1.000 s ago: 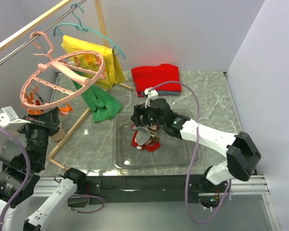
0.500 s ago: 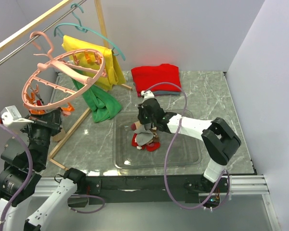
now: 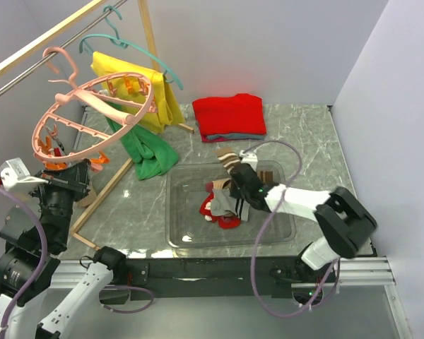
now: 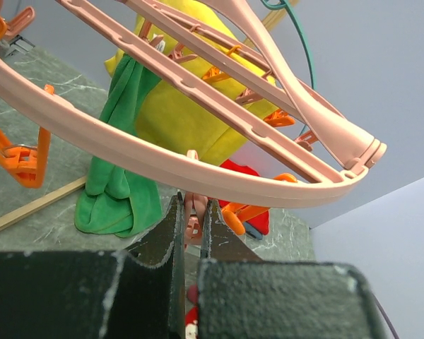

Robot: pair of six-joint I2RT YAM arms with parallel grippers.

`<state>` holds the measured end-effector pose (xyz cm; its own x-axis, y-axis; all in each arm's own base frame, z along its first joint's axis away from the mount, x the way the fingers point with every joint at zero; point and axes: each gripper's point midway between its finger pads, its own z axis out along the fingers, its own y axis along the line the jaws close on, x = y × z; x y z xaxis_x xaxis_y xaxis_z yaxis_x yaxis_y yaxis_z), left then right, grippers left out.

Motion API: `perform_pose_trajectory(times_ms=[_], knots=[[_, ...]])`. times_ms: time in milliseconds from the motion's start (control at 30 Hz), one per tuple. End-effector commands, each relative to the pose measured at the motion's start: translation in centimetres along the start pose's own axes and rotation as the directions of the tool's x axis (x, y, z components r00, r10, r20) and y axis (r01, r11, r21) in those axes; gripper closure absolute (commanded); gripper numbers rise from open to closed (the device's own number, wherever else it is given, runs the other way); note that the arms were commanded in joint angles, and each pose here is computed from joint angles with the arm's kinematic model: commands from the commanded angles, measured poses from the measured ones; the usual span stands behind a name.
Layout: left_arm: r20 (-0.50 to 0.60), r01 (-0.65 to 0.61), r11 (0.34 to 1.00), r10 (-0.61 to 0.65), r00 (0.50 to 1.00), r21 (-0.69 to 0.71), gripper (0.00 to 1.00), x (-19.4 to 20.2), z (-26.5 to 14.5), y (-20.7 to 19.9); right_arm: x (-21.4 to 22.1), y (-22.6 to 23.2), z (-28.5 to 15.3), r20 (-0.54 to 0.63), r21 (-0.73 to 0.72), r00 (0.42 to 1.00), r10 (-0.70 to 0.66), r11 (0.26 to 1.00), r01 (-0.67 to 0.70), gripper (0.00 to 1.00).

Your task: Remove the socks clipped to the hanger

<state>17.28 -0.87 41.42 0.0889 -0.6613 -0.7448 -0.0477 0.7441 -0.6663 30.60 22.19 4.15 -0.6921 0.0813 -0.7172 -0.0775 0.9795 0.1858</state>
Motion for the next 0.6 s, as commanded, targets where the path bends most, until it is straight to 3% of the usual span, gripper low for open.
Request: perform_pose_trajectory(times_ms=[0, 167, 333, 433, 467, 567], knots=[[0.031, -0.002, 0.999, 0.001, 1.000, 0.045, 0.97, -0.7, -0.2, -0.7, -1.7, -2.2, -3.5, 0.092, 0.034, 0.994, 0.064, 0.997, -0.068, 0.61], [0.022, -0.003, 0.999, 0.002, 1.000, 0.047, 0.97, -0.3, 0.0, -0.7, -1.1, -4.0, -6.1, 0.096, 0.042, 0.994, 0.055, 0.997, -0.059, 0.57], [0.024, 0.001, 0.999, -0.002, 1.000, 0.053, 0.96, -0.2, 0.0, -0.8, 0.6, -4.0, -7.9, 0.084, -0.056, 0.995, 0.057, 0.997, -0.053, 0.48], [0.019, -0.001, 0.999, 0.000, 1.000, 0.053, 0.97, -0.3, 0.0, -0.9, -1.4, -4.4, -8.6, 0.169, -0.045, 0.985, 0.038, 0.999, -0.031, 0.23], [0.018, 0.000, 0.999, -0.001, 1.000, 0.052, 0.97, -0.3, 0.0, -0.9, -2.2, -4.9, -8.7, 0.196, -0.013, 0.980, 0.030, 1.000, -0.028, 0.10], [0.015, 0.004, 0.998, -0.005, 1.000, 0.060, 0.97, -0.3, -0.1, -1.0, -4.6, -4.6, -8.4, 0.212, 0.003, 0.977, 0.014, 1.000, -0.015, 0.03]])
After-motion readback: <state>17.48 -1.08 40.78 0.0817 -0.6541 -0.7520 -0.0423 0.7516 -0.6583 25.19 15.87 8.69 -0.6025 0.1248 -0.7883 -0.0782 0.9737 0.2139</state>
